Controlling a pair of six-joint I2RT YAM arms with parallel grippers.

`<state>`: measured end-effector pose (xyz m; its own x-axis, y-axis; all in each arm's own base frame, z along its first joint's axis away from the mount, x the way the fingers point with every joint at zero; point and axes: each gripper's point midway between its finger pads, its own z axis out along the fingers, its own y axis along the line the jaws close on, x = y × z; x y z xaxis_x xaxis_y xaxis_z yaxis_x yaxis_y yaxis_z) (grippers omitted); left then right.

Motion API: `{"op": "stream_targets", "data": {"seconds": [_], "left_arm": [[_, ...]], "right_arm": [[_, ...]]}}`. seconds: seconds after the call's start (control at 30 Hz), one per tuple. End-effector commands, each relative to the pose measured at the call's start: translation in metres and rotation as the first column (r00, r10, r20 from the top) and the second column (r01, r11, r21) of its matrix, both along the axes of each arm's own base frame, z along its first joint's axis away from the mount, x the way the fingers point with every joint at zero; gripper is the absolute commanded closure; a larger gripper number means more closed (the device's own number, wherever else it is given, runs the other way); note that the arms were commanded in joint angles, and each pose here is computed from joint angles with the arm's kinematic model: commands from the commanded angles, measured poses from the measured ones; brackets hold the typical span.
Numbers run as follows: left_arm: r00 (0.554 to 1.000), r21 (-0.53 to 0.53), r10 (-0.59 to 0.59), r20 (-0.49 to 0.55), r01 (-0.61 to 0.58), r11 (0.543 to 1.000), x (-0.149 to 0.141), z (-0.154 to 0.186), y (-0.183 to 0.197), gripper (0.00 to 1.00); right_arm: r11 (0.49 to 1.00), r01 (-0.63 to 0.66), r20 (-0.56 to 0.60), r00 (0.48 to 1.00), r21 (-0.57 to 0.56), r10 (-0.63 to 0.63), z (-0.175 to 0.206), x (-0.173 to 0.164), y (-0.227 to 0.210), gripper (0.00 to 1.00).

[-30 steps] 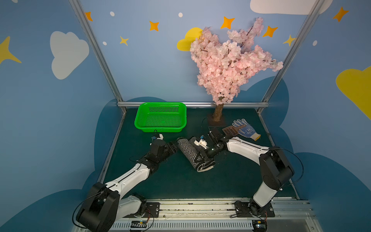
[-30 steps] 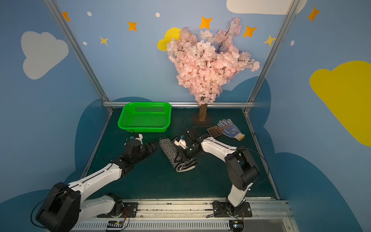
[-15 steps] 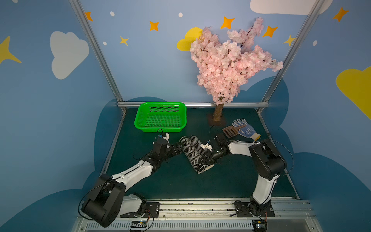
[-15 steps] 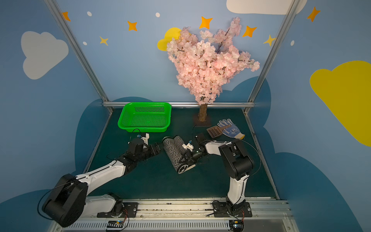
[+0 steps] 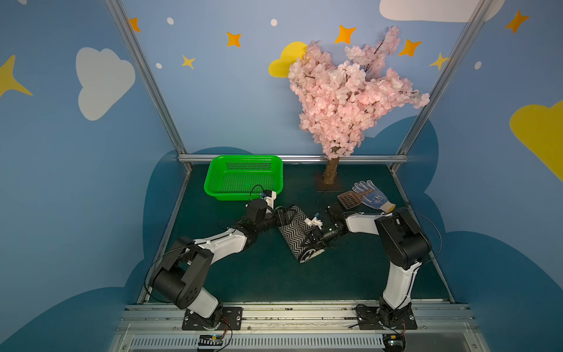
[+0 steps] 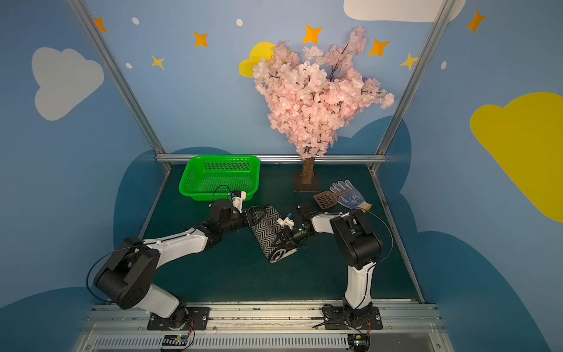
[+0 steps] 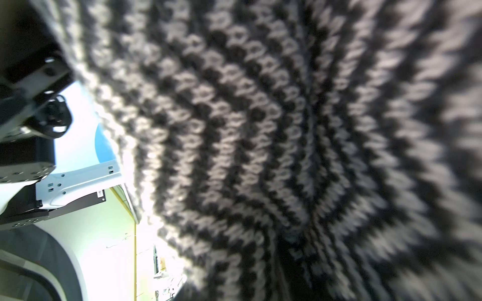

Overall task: Roll up the scarf and place it into the basket
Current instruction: Roll the scarf at the center of the board.

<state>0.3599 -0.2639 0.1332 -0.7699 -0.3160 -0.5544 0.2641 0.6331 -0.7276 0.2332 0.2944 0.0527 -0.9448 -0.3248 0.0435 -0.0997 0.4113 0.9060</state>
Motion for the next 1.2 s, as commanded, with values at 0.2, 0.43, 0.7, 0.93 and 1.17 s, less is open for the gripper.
{"op": "stream_targets", "data": {"seconds": [0.2,0.43,0.7,0.93,1.17], "left_arm": [[0.995,-0.013,0.068,-0.08,-0.069,0.998,0.021,-0.047,0.003,0.18],[0.972,0.026,0.152,-0.181,-0.15,0.988,0.028,-0.09,0.013,0.19],[0.96,0.055,0.156,-0.232,-0.147,0.988,0.023,-0.108,0.013,0.19],[0.957,0.061,0.132,-0.26,-0.12,0.991,0.023,-0.107,0.006,0.19],[0.952,0.05,0.098,-0.29,-0.087,0.995,0.02,-0.11,0.0,0.19]], "right_arm": [[0.992,0.028,-0.021,0.999,-0.127,-0.031,-0.022,0.004,-0.014,0.69],[0.978,0.012,0.138,0.99,-0.207,0.017,0.007,0.004,-0.016,0.47],[0.899,0.07,0.486,0.858,-0.432,0.166,0.071,0.001,-0.017,0.23],[0.767,0.178,0.635,0.689,-0.617,0.351,0.085,-0.007,-0.014,0.19],[0.524,0.301,0.602,0.476,-0.797,0.641,0.071,-0.006,-0.013,0.17]]}}
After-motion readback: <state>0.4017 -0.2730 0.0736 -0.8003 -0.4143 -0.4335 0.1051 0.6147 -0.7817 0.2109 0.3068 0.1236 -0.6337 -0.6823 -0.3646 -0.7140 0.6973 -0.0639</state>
